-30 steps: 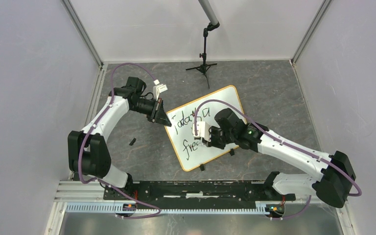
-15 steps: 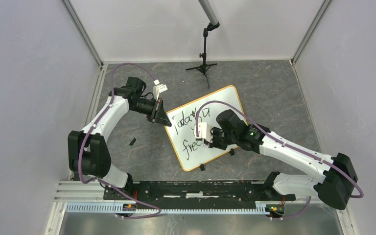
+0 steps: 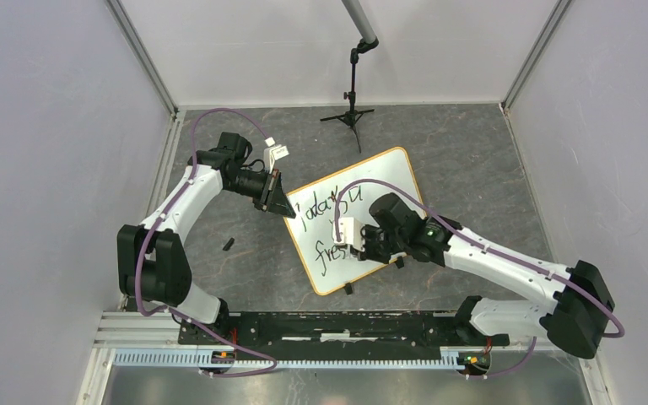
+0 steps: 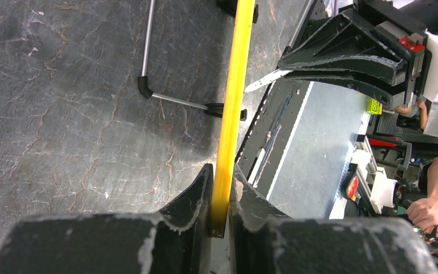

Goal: Write a sentence on the whiteboard

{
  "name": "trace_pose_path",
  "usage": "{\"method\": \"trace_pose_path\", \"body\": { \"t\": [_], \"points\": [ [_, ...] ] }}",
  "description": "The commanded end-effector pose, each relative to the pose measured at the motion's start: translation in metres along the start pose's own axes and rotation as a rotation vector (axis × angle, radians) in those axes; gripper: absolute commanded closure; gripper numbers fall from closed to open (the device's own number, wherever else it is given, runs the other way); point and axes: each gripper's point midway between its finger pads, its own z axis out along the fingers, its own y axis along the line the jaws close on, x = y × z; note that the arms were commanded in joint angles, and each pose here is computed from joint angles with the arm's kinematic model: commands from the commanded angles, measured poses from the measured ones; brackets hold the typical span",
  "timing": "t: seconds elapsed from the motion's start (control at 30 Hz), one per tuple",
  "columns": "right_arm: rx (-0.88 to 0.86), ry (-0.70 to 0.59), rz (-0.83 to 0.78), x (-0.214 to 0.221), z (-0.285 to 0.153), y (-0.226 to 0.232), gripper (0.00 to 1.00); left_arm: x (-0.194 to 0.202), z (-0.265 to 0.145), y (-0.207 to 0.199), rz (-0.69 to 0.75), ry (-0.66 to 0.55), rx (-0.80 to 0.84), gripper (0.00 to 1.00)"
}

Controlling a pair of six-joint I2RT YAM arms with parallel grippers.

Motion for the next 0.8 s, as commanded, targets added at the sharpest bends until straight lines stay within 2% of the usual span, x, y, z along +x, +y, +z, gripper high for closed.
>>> {"method": "trace_pose_path", "body": {
  "t": [0.0, 0.2, 0.77],
  "points": [
    [-0.018, -0.023, -0.006, -0.012, 0.004, 0.001, 1.00, -0.008, -0.001, 0.014, 0.099, 0.003, -0.067, 0.98],
    [-0.082, -0.102, -0.026, -0.040, -0.008, 0.008, 1.00, -0.008, -0.001, 0.016, 0.103, 0.006, -0.070, 0.97],
    [0.087, -0.144, 0.011, -0.049, -0.034, -0.046, 1.00, -0.009, 0.000, 0.015, 0.101, 0.004, -0.064, 0.97]
  ]
}}
